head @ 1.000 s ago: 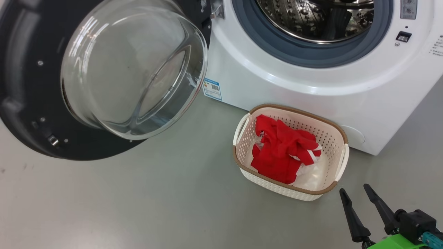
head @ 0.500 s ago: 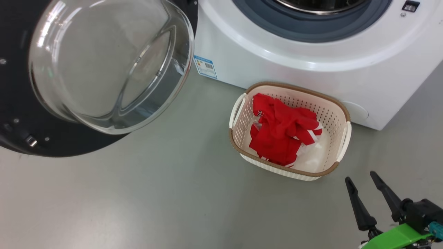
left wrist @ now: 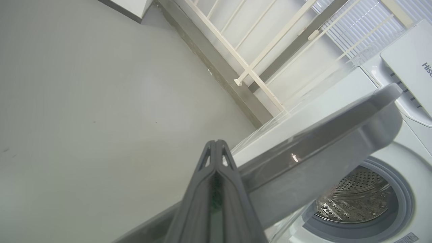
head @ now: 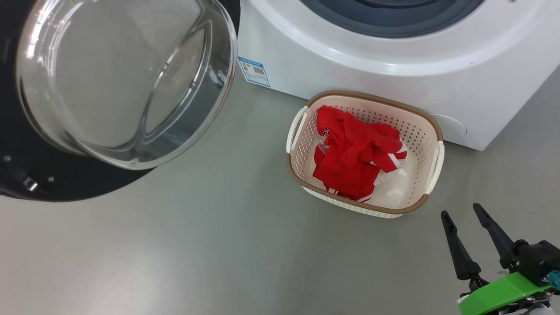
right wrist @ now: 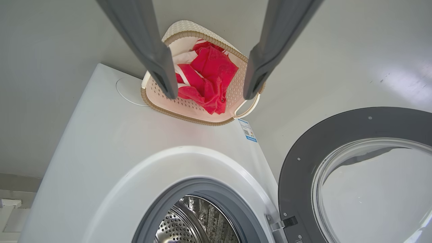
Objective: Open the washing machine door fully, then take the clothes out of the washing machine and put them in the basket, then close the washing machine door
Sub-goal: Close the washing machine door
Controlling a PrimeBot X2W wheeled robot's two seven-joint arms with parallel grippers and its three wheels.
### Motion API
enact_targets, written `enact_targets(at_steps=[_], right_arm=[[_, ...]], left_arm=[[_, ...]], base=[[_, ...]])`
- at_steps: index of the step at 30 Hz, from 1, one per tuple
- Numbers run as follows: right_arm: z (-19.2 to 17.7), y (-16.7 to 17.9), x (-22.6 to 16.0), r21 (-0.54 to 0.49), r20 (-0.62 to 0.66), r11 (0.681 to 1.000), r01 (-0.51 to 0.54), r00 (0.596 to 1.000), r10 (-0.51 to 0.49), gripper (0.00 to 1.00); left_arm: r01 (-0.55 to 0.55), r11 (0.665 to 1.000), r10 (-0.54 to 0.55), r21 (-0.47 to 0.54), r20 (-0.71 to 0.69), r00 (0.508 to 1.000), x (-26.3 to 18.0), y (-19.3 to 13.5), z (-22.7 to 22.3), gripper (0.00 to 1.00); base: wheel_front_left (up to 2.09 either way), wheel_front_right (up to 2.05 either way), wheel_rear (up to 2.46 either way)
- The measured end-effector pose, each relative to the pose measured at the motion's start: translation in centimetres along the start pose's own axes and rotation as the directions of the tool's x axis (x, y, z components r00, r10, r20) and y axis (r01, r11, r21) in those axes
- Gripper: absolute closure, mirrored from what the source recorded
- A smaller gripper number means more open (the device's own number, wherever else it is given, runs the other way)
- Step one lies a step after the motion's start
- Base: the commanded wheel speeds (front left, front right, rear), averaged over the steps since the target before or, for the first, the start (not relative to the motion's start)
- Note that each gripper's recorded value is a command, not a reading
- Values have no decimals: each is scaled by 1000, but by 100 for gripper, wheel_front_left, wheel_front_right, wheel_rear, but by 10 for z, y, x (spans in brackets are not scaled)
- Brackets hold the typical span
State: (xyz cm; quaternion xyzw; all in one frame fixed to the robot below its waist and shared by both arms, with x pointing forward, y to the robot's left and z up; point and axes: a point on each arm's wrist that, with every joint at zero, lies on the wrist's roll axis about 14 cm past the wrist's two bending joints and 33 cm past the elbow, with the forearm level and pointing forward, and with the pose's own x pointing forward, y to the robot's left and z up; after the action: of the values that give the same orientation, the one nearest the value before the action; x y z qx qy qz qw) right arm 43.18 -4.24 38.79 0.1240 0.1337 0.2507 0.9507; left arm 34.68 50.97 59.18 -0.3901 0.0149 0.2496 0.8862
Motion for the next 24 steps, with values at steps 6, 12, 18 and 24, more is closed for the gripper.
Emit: enact_targets(at_steps=[6,12,18,24], right_arm=[[7,7,-1,1,17,1000,-5,1000,5,0],[17,15,-3,-5,42,1000,-14,999,14,0],[25,22,-6,-8,63,1000,-21,998,21,0],[29,26,-11,-9,73,1000,-19,997,20,0]], left_arm=[[55,998,-53,42,-62,997,-12,-12,-8,100],[125,990,-115,71,-134,984,-27,-24,-19,100],[210,976,-196,58,-188,963,-43,-41,-32,100],[295,954,-273,57,-247,930,-56,-60,-46,100]], base=[[0,0,0],[0,0,0],[0,0,0],[0,0,0]])
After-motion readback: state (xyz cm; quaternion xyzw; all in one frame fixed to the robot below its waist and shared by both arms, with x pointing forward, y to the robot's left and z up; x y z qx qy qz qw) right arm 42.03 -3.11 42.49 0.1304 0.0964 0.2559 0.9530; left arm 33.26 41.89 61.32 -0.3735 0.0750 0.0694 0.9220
